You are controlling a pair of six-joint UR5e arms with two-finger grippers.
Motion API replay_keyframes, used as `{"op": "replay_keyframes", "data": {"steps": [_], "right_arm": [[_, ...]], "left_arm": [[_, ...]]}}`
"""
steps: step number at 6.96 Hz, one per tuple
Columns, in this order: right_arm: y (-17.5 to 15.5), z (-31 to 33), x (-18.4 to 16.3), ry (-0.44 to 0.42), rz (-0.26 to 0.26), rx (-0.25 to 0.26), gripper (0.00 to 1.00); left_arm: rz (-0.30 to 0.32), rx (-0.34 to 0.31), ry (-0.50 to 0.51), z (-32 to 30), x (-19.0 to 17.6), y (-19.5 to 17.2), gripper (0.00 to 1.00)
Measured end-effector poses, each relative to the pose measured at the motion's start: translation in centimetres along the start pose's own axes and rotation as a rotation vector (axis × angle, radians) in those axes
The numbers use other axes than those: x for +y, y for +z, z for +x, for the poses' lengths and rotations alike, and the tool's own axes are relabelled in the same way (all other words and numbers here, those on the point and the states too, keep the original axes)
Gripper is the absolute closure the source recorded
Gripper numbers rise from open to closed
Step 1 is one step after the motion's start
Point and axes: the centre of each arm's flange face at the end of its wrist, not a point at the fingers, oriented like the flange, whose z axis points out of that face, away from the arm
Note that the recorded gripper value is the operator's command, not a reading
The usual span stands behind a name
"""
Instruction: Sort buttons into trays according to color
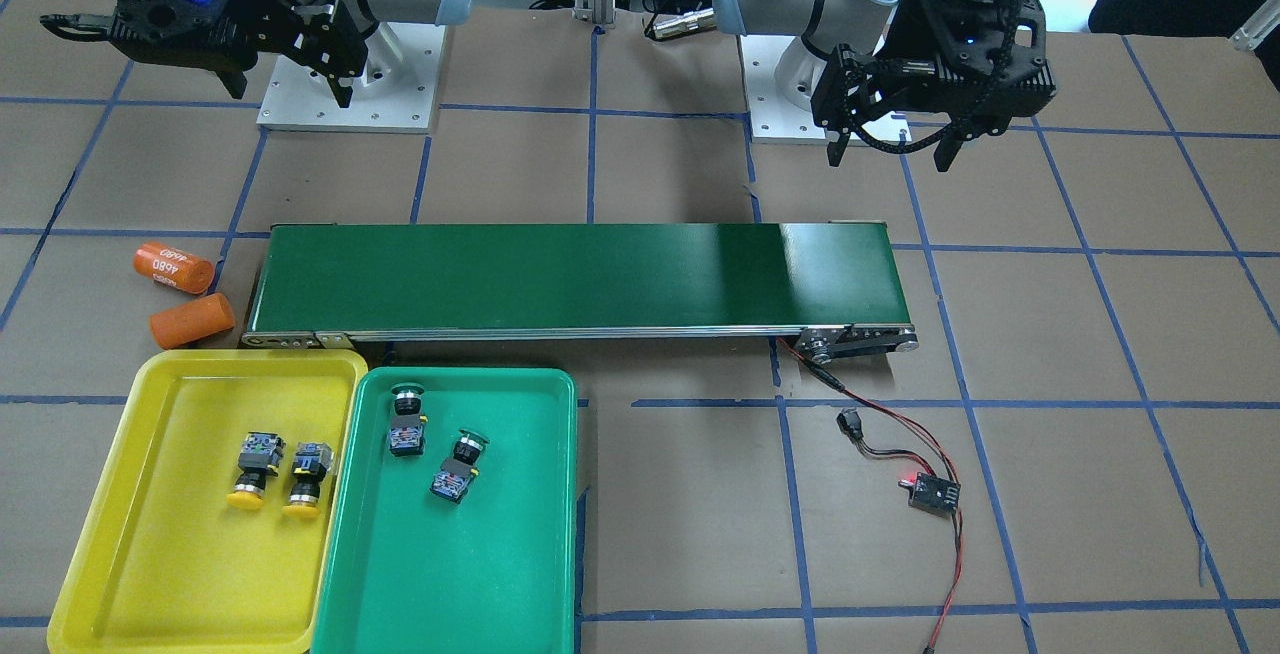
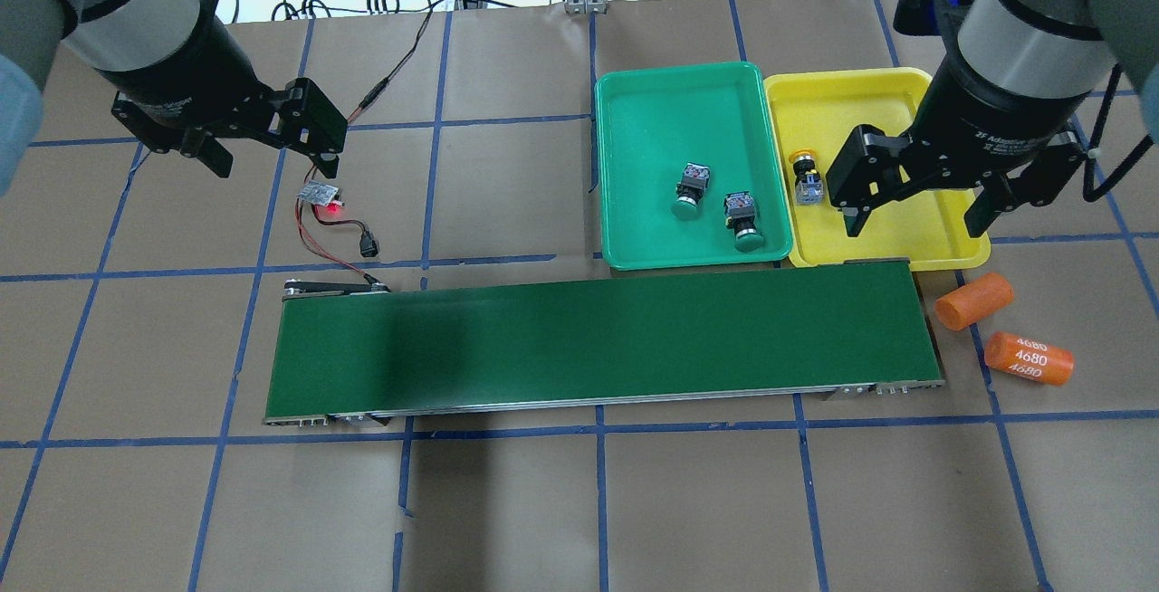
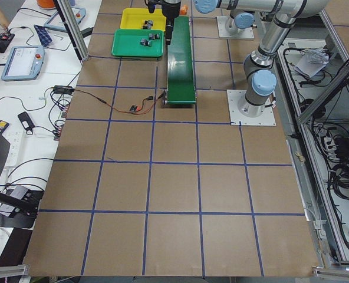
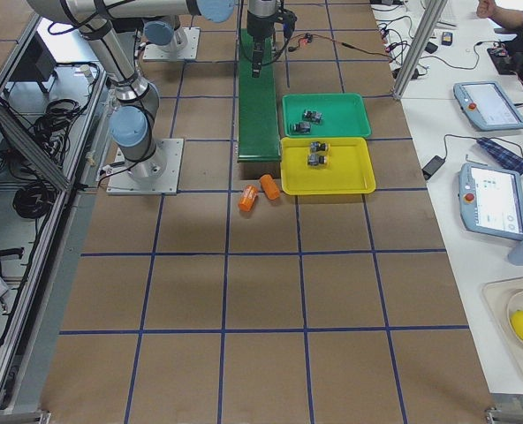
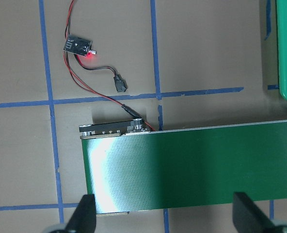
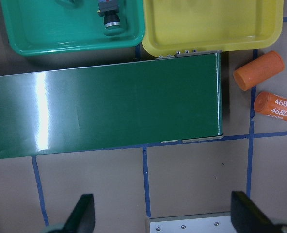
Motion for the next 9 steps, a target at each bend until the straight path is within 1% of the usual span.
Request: {"op": "replay_keyframes", "data": {"steps": [1, 2, 5, 9], "right_arm": [[1.1, -0.1, -0.8, -0.001, -0.013, 0.0, 0.0], [2.8, -0.3, -1.8, -0.003, -0.04, 0.004, 0.0], [3.6, -0.4, -1.8, -0.015, -0.035, -0.001, 0.0], [3.4, -0.3, -1.9, -0.009, -0.017, -0.007, 0.0]], "left_arm": [[0.0, 0.0, 0.0, 0.0, 0.0, 0.0, 0.0], [-0.001, 0.0, 0.0, 0.0, 0.0, 0.0, 0.0], [-0.002, 0.002, 0.0, 0.0, -0.1, 0.1, 0.0], [-0.002, 0.002, 0.0, 0.0, -0.1, 0.1, 0.0]]}}
